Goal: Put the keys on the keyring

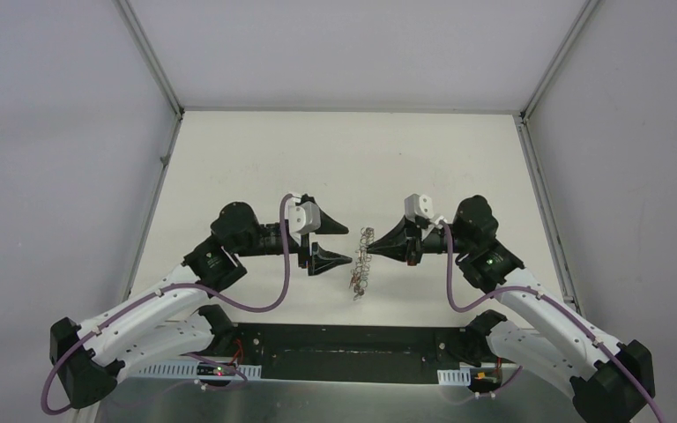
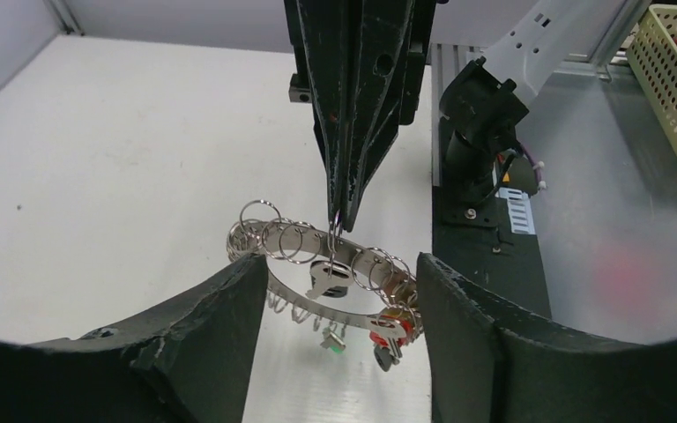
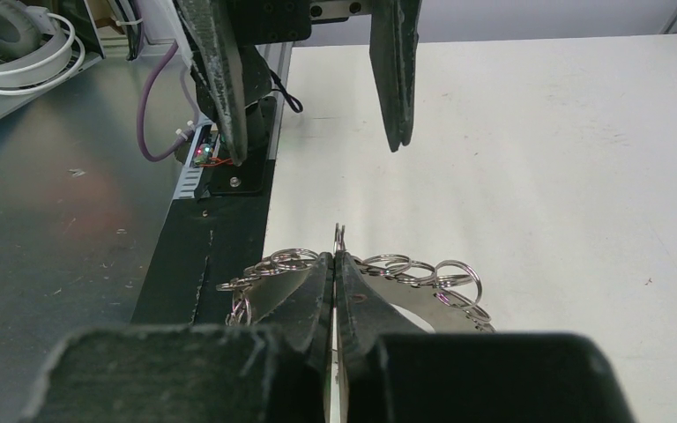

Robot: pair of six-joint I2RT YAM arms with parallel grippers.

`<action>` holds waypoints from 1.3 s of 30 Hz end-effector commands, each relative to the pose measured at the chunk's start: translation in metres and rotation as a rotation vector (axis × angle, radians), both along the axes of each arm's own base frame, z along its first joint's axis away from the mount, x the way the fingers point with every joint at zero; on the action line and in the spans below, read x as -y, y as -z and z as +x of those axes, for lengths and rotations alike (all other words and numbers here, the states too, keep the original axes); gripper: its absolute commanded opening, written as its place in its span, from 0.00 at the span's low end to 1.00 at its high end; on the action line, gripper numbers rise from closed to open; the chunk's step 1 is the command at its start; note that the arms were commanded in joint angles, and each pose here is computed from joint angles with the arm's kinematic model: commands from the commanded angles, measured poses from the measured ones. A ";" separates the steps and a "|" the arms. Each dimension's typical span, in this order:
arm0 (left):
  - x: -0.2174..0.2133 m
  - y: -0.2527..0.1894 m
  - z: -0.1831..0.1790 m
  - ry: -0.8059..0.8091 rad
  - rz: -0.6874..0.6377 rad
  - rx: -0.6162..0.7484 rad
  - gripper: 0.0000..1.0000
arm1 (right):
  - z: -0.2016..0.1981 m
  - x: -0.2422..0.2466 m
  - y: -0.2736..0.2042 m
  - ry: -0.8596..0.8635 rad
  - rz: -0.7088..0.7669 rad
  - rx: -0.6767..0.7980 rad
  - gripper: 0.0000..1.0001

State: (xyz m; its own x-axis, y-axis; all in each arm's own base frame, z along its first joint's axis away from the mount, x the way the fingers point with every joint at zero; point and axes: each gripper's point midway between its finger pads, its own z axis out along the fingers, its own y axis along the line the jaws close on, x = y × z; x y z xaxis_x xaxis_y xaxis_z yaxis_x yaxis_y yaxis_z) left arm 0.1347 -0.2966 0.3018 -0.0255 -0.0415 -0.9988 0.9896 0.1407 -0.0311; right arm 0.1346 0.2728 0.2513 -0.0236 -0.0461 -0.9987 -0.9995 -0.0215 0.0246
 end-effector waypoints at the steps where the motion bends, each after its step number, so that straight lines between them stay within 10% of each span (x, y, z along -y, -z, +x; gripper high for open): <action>1: 0.006 -0.019 -0.003 0.053 -0.062 0.133 0.59 | -0.004 0.000 -0.022 -0.026 0.065 0.075 0.00; 39: 0.039 0.014 -0.001 0.133 -0.003 0.025 0.00 | -0.005 0.002 -0.021 -0.008 0.081 0.077 0.00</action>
